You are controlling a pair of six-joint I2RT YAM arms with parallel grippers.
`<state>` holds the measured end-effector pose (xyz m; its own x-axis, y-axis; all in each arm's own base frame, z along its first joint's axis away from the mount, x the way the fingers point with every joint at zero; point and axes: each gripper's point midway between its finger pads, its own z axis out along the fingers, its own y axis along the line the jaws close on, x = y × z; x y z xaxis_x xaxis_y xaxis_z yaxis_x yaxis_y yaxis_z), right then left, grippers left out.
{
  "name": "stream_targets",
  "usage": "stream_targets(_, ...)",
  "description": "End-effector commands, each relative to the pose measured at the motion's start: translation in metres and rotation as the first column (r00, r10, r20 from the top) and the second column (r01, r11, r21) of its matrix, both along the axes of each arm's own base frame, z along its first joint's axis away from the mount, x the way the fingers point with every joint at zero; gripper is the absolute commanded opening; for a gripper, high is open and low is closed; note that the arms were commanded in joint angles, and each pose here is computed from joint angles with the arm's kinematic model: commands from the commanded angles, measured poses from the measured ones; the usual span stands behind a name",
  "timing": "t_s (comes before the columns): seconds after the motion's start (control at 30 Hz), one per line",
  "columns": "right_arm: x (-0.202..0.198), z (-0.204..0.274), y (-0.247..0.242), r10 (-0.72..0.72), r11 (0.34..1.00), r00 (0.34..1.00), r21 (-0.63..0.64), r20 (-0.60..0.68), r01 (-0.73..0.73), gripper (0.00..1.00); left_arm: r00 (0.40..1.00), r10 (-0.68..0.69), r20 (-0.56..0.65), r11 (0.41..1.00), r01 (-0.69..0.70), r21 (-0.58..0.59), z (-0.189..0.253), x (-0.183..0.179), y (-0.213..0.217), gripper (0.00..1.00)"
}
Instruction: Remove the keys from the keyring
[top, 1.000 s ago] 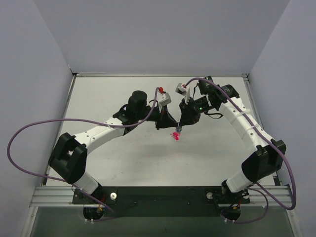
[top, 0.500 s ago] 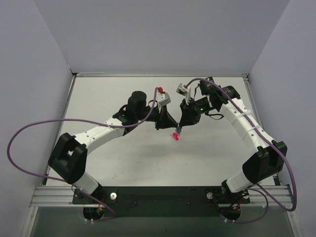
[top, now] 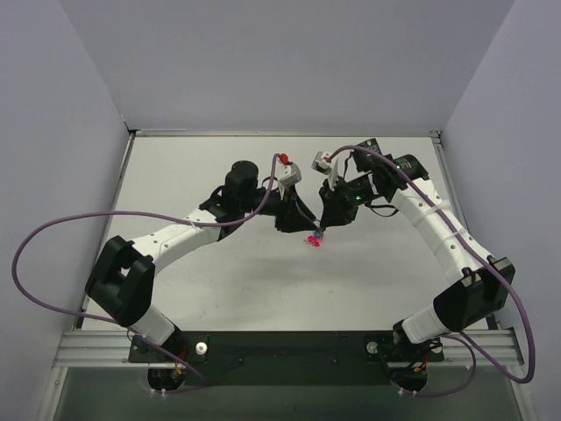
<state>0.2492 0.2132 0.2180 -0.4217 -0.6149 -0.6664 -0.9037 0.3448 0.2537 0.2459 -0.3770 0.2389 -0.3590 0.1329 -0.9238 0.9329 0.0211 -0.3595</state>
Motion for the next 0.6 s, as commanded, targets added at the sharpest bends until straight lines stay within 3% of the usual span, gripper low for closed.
stream_targets(0.0,-0.004,0.016,-0.006,0.013,0.999,0.997,-0.03,0.07,-0.011,0.0,0.998,-0.001,0.068,0.999,0.003,-0.032,0.023,-0.002,0.001,0.46)
stream_targets(0.23,-0.011,0.013,-0.005,0.048,0.997,0.997,-0.066,0.063,-0.044,0.0,0.994,0.013,0.113,1.0,-0.012,-0.013,0.021,0.002,0.001,0.56)
stream_targets(0.57,-0.018,0.006,-0.003,0.082,0.992,0.996,-0.095,0.024,-0.08,0.0,0.992,-0.038,0.119,0.999,0.038,0.003,0.017,-0.008,-0.006,0.52)
